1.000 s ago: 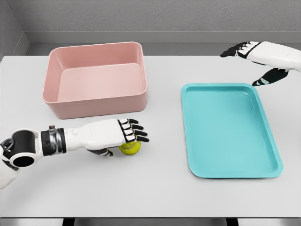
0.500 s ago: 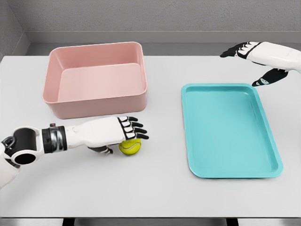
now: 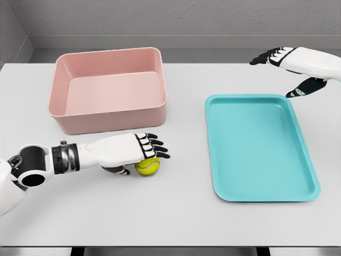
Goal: Put the tennis from the blue tray into the pink basket with both arms
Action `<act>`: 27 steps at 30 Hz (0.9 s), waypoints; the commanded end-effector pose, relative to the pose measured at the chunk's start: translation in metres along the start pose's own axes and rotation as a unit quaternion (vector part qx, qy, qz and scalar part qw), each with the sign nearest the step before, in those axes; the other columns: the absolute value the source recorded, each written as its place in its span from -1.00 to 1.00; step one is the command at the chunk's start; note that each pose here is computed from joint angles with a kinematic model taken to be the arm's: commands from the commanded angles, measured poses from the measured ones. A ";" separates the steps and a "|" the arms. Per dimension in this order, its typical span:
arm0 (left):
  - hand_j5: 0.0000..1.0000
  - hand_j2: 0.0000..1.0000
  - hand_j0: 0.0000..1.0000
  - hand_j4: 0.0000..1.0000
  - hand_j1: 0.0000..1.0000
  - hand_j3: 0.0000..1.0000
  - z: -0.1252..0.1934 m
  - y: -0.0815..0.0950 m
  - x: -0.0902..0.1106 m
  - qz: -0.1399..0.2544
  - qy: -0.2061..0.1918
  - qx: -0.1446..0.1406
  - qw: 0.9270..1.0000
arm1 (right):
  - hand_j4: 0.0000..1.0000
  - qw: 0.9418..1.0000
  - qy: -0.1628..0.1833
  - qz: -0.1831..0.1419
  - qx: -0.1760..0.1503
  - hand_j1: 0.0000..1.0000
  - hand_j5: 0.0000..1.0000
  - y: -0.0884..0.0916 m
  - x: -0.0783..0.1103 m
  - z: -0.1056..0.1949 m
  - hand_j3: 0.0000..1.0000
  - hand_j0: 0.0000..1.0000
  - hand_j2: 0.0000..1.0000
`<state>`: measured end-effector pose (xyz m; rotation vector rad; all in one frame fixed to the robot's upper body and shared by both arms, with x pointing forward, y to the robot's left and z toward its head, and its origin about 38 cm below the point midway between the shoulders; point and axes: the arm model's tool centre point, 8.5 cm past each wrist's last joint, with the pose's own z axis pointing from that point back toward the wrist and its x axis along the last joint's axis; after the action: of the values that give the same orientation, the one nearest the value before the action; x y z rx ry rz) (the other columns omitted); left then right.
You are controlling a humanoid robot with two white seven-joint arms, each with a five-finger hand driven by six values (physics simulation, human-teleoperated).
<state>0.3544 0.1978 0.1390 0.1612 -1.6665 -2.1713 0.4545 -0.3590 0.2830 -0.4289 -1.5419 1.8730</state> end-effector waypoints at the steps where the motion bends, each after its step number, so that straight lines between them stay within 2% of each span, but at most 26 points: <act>1: 1.00 1.00 1.00 1.00 1.00 1.00 -0.002 0.000 0.001 0.001 -0.001 0.002 1.000 | 1.00 1.000 0.001 -0.002 -0.004 1.00 1.00 -0.002 0.000 0.001 1.00 1.00 1.00; 7: 1.00 1.00 1.00 1.00 1.00 1.00 -0.003 -0.001 0.001 0.003 -0.001 0.003 1.000 | 1.00 1.000 0.002 -0.001 -0.002 1.00 1.00 -0.002 -0.001 0.002 1.00 1.00 1.00; 12: 0.81 0.81 0.81 0.81 0.81 0.81 -0.003 -0.001 0.001 0.002 -0.001 0.000 1.000 | 1.00 1.000 0.006 0.000 -0.003 1.00 1.00 -0.003 -0.002 0.006 1.00 1.00 1.00; 13: 0.75 0.75 0.75 0.75 0.75 0.75 -0.003 -0.004 0.000 0.003 0.000 -0.012 1.000 | 1.00 1.000 0.006 0.000 -0.003 1.00 1.00 -0.003 -0.002 0.006 1.00 1.00 1.00; 18: 0.66 0.66 0.66 0.66 0.66 0.66 -0.003 -0.005 0.001 0.004 -0.001 -0.014 1.000 | 1.00 1.000 0.008 0.000 -0.003 1.00 1.00 -0.003 -0.003 0.007 1.00 1.00 1.00; 22: 0.33 0.33 0.33 0.33 0.33 0.33 -0.002 -0.005 0.001 0.006 -0.001 -0.013 1.000 | 1.00 1.000 0.006 0.000 -0.003 1.00 1.00 -0.003 -0.002 0.006 1.00 1.00 1.00; 26: -0.22 -0.22 -0.22 -0.22 -0.22 -0.22 0.000 -0.003 0.001 0.009 -0.002 -0.007 1.000 | 1.00 1.000 0.007 -0.001 -0.002 1.00 1.00 -0.003 -0.003 0.006 1.00 1.00 1.00; 27: -0.21 -0.21 -0.21 -0.21 -0.21 -0.21 0.000 -0.002 0.003 0.008 -0.004 -0.007 1.000 | 1.00 1.000 0.005 -0.001 -0.003 1.00 1.00 -0.003 -0.002 0.005 1.00 1.00 1.00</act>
<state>0.3519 0.1969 0.1353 0.1404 -1.6432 -2.1827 0.4535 -0.3639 0.2858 -0.4416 -1.5345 1.8708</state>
